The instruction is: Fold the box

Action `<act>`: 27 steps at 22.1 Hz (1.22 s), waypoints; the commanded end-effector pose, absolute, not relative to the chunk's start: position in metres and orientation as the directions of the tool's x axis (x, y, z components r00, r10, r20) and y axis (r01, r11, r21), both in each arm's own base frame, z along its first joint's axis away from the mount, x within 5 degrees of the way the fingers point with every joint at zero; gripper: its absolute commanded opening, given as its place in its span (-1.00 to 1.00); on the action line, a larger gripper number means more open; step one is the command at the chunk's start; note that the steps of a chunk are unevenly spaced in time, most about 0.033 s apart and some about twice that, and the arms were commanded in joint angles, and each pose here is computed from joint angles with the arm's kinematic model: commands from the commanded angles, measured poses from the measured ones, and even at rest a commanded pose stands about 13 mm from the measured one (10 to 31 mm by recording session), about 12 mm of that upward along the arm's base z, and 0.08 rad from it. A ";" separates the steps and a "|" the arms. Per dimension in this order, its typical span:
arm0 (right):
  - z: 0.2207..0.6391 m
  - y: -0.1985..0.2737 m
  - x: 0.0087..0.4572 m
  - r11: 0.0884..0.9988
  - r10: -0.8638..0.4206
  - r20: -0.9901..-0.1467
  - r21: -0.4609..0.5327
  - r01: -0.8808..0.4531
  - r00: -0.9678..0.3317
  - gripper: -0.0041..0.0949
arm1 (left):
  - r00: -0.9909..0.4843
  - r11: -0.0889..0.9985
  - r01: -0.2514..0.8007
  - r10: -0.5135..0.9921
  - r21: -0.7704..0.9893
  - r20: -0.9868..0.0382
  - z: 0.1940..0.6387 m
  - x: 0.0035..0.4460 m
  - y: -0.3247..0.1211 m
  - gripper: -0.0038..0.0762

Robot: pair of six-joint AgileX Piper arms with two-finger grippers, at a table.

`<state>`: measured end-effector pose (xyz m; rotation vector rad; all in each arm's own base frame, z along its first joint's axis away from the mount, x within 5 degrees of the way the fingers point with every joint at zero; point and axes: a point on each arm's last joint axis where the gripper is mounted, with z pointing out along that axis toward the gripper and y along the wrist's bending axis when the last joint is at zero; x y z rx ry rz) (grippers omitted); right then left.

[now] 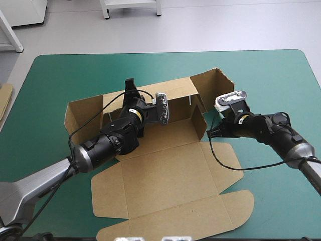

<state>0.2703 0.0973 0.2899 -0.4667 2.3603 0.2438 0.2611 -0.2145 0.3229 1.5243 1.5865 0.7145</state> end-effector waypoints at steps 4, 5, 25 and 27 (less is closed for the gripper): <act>0.298 0.100 0.279 0.920 -0.240 -0.719 0.047 -0.390 -0.652 -0.92 | 0.034 0.187 0.529 0.970 0.828 -0.241 0.336 0.255 -0.211 -0.92; 0.297 0.100 0.280 0.920 -0.240 -0.720 0.046 -0.390 -0.652 -0.92 | 0.034 0.187 0.529 0.970 0.828 -0.241 0.336 0.255 -0.211 -0.92; 0.315 0.105 0.292 0.917 -0.233 -0.739 0.050 -0.396 -0.632 -0.92 | 0.035 0.189 0.531 0.969 0.826 -0.244 0.336 0.255 -0.212 -0.92; 0.322 0.107 0.296 0.914 -0.238 -0.734 0.052 -0.402 -0.636 -0.92 | 0.035 0.189 0.531 0.969 0.826 -0.244 0.336 0.255 -0.212 -0.93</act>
